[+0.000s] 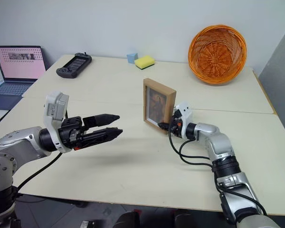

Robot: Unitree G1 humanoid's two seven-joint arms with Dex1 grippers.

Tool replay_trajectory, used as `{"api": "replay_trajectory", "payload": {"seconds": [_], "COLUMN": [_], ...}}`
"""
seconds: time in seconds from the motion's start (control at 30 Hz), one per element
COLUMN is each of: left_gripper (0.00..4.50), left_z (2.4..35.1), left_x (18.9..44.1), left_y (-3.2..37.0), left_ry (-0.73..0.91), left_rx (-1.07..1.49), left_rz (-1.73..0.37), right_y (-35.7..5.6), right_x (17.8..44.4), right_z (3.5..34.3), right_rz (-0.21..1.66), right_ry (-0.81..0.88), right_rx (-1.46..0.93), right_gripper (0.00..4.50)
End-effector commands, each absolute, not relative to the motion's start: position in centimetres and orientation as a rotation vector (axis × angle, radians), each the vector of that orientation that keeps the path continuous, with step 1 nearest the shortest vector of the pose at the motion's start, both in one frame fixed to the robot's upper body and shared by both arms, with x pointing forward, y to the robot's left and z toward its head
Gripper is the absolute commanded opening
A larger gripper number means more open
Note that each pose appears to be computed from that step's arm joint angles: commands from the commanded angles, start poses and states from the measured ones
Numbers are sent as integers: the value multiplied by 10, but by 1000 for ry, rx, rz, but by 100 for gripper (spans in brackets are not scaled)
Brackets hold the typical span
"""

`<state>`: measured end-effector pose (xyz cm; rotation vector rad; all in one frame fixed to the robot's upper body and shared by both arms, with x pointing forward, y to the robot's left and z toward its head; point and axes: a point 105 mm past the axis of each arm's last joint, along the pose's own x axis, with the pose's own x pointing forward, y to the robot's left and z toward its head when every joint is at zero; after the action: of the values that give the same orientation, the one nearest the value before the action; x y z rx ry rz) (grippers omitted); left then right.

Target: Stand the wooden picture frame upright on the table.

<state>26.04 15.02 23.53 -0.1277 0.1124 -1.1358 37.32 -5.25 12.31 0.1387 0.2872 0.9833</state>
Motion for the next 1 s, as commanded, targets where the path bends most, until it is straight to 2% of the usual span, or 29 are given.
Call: {"api": "replay_trajectory", "payload": {"seconds": [0.03, 0.13, 0.5, 0.57, 0.63, 0.83, 0.9, 1.0], "left_gripper": [407, 407, 407, 410, 410, 410, 410, 410], "left_z": [249, 253, 256, 255, 254, 250, 250, 249], "left_x": [260, 261, 266, 266, 266, 266, 266, 267], "left_y": [153, 150, 147, 146, 146, 146, 146, 146], "left_ry": [62, 52, 48, 52, 57, 76, 85, 90], "left_rx": [-101, -104, -113, -114, -114, -110, -107, -105], "left_rz": [-1133, -1141, -1139, -1141, -1143, -1135, -1136, -1128], "right_y": [-49, -47, -51, -52, -52, -51, -50, -48], "right_x": [371, 372, 373, 374, 374, 374, 373, 373], "right_z": [136, 133, 124, 123, 123, 122, 122, 122], "right_rz": [1016, 1002, 973, 966, 966, 967, 969, 972], "right_ry": [248, 262, 283, 286, 287, 288, 288, 287], "right_rx": [250, 368, 329, 329, 326, 309, 308, 310], "right_gripper": [129, 129, 129, 198, 219, 359, 386, 386]}}
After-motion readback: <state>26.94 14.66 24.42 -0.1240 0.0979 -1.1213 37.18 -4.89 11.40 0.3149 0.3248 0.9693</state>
